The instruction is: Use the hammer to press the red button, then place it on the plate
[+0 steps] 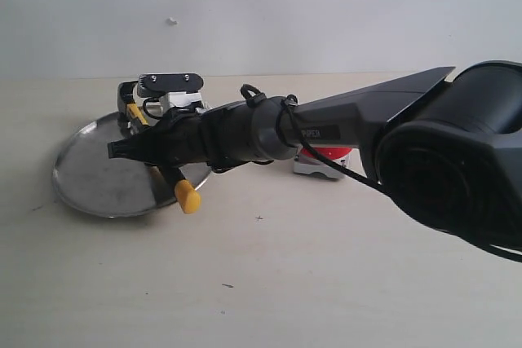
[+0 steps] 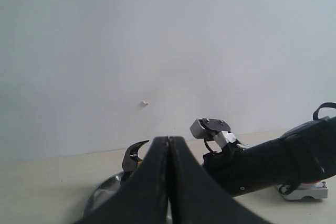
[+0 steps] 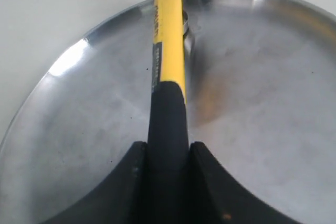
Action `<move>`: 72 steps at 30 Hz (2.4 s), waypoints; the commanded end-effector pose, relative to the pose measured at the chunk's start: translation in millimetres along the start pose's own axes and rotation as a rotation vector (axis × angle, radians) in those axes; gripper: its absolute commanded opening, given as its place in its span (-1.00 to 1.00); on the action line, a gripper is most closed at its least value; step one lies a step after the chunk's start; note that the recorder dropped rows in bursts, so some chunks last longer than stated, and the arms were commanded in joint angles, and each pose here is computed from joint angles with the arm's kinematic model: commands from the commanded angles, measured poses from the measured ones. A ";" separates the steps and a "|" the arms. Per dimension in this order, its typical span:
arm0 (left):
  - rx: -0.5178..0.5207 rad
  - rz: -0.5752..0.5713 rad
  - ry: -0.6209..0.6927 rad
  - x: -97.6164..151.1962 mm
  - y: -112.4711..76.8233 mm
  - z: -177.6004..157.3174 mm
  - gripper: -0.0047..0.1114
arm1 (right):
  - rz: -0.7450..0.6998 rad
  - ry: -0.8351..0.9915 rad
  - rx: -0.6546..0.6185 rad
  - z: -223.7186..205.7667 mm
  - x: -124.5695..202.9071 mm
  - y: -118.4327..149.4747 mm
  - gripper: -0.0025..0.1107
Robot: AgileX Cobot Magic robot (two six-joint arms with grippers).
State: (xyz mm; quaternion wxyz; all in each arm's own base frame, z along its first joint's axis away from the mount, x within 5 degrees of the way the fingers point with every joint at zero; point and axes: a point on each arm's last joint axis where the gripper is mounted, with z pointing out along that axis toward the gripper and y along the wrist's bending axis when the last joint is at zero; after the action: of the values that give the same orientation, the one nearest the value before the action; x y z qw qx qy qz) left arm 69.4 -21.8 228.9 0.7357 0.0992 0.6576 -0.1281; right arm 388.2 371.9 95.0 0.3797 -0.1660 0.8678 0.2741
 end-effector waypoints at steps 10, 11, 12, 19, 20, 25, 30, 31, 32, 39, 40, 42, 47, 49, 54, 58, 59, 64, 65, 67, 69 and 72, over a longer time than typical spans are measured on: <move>0.001 0.007 0.001 1.2 0.0 -0.3 -0.92 | -0.018 -0.048 0.038 -7.1 -15.6 2.1 -0.01; 0.001 0.007 0.001 1.2 0.0 -0.3 -0.92 | -0.023 -0.057 0.050 -9.1 -18.6 2.0 -0.01; 0.001 0.007 0.001 1.2 0.0 -0.3 -0.92 | -0.027 -0.064 0.067 -10.3 -20.5 1.1 -0.02; 0.001 0.007 0.001 1.2 0.0 -0.3 -0.92 | -0.054 -0.120 0.067 -27.9 -43.4 9.8 -0.02; 0.001 0.007 0.001 1.2 0.0 -0.3 -0.92 | -0.061 -0.137 0.066 -33.5 -50.2 12.5 -0.02; 0.001 0.007 0.001 1.2 0.0 -0.3 -0.92 | -0.168 -0.224 0.119 -80.4 -86.3 23.3 -0.07; 0.001 0.007 0.001 1.2 0.0 -0.3 -0.92 | -0.267 -0.219 0.160 -154.3 -88.2 25.2 -0.83; 0.001 0.007 0.001 1.2 0.0 -0.3 -0.92 | -0.268 -0.196 0.166 -176.4 -77.7 21.9 -0.96; 0.001 0.007 0.001 1.2 0.0 -0.3 -0.92 | -0.270 -0.176 0.172 -184.6 -69.8 18.9 -0.96; 0.001 0.007 0.001 1.2 0.0 -0.3 -0.92 | -0.298 -0.150 0.273 -281.7 -23.8 -4.3 -0.96; 0.001 0.007 0.001 1.2 0.0 -0.3 -0.92 | -0.296 -0.165 0.274 -287.1 -25.5 -3.7 -0.96; 0.001 0.007 0.001 1.2 0.0 -0.3 -0.92 | -0.295 -0.175 0.271 -290.4 -27.2 -2.8 -0.96; 0.001 0.007 0.001 1.2 0.0 -0.3 -0.92 | -0.292 -0.179 0.270 -291.6 -27.8 -2.5 -0.96; 0.001 0.007 0.001 1.2 0.0 -0.3 -0.92 | -0.292 -0.179 0.270 -291.6 -27.8 -2.5 -0.96; 0.001 0.007 0.001 1.2 0.0 -0.3 -0.92 | -0.292 -0.179 0.270 -291.6 -27.8 -2.5 -0.96; 0.001 0.007 0.001 1.2 0.0 -0.3 -0.92 | -0.318 -0.176 0.273 -291.6 -27.8 -2.5 -0.96; 0.001 0.007 0.001 1.2 0.0 -0.3 -0.92 | -0.344 -0.182 0.273 -294.7 -29.3 -1.7 -0.96; 0.001 0.007 0.001 1.2 0.0 -0.3 -0.92 | -0.350 -0.289 0.248 -329.8 -44.0 6.6 -0.96; 0.001 0.007 0.001 1.2 0.0 -0.3 -0.92 | -0.345 -0.326 0.241 -342.1 -48.3 8.5 -0.96; 0.001 0.007 0.001 1.2 0.0 -0.3 -0.92 | -0.331 -0.400 0.219 -366.7 -55.7 11.8 -0.96; 0.001 0.007 0.001 1.2 0.0 -0.3 -0.92 | -0.319 -0.493 0.181 -397.5 -63.8 12.8 -0.96; 0.001 0.007 0.001 1.2 0.0 -0.3 -0.92 | -0.232 -0.649 0.093 -447.9 -71.7 12.1 -0.96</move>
State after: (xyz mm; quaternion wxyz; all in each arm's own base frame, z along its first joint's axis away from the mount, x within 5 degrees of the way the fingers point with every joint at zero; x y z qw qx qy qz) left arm 69.4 -21.8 228.9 0.7358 0.0998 0.6575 -0.1274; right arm 194.8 141.3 377.6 0.6376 -0.1799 0.7266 0.1818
